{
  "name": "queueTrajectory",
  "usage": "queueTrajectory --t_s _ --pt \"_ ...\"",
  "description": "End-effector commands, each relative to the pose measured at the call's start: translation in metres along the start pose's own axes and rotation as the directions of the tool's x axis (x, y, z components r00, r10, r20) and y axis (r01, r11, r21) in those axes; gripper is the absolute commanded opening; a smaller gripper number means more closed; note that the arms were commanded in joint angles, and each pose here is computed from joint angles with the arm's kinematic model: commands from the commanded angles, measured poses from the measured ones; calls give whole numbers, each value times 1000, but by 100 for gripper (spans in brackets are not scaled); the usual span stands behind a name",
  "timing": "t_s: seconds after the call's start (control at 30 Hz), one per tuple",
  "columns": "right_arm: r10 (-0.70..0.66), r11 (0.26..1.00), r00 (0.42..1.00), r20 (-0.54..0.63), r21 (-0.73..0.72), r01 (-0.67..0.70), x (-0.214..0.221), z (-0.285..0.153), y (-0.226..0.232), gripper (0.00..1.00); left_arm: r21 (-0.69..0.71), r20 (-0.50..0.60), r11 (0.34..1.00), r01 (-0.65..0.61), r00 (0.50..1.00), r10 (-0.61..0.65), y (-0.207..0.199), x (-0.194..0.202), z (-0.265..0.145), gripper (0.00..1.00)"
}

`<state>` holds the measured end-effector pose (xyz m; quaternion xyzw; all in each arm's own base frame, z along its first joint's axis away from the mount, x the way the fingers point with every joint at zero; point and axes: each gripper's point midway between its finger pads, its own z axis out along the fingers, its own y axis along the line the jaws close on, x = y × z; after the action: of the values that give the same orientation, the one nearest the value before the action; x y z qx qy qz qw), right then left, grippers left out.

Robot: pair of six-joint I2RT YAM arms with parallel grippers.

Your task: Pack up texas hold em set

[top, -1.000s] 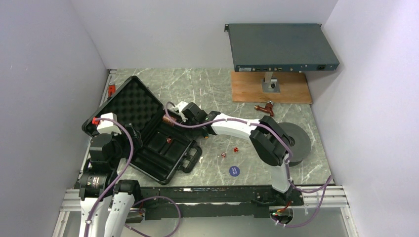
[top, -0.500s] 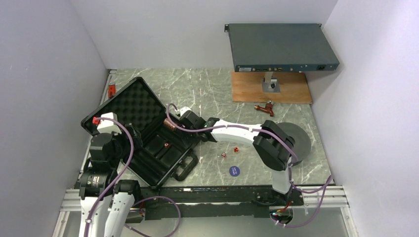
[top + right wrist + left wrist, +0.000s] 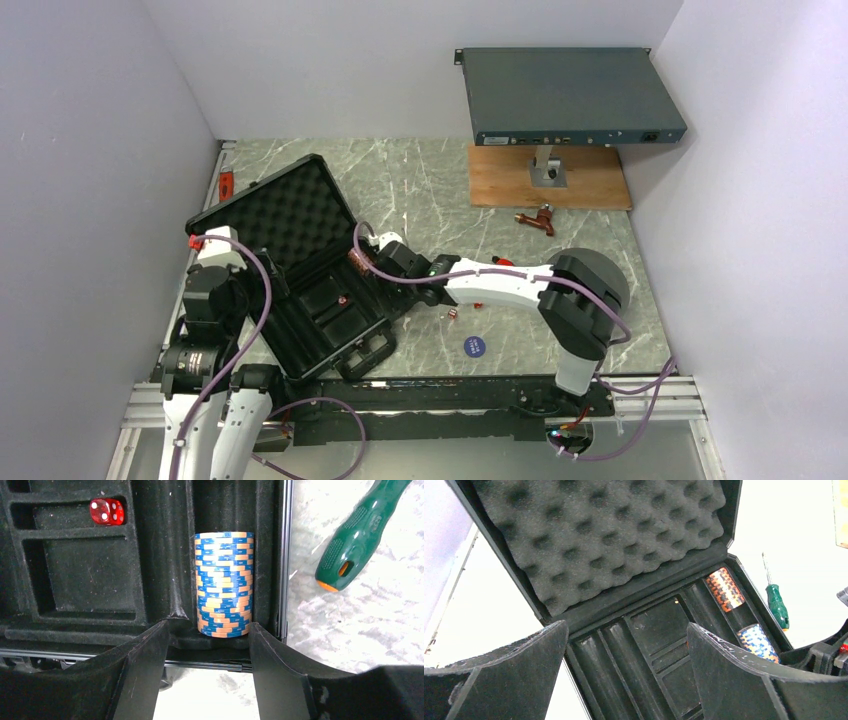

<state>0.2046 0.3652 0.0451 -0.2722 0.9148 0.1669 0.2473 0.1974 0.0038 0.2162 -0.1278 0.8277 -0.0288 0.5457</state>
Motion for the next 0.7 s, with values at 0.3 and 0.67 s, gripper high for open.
queueTrajectory --t_s 0.3,0.67 --pt "-12 989 921 -389 131 68 105 -22 -36 65 -6 3 1000 14 1000 -14 -1 -5 5 94" --pt "-104 973 966 -237 176 148 20 -42 -27 74 -6 -5 1000 13 1000 -13 -2 -4 6 95"
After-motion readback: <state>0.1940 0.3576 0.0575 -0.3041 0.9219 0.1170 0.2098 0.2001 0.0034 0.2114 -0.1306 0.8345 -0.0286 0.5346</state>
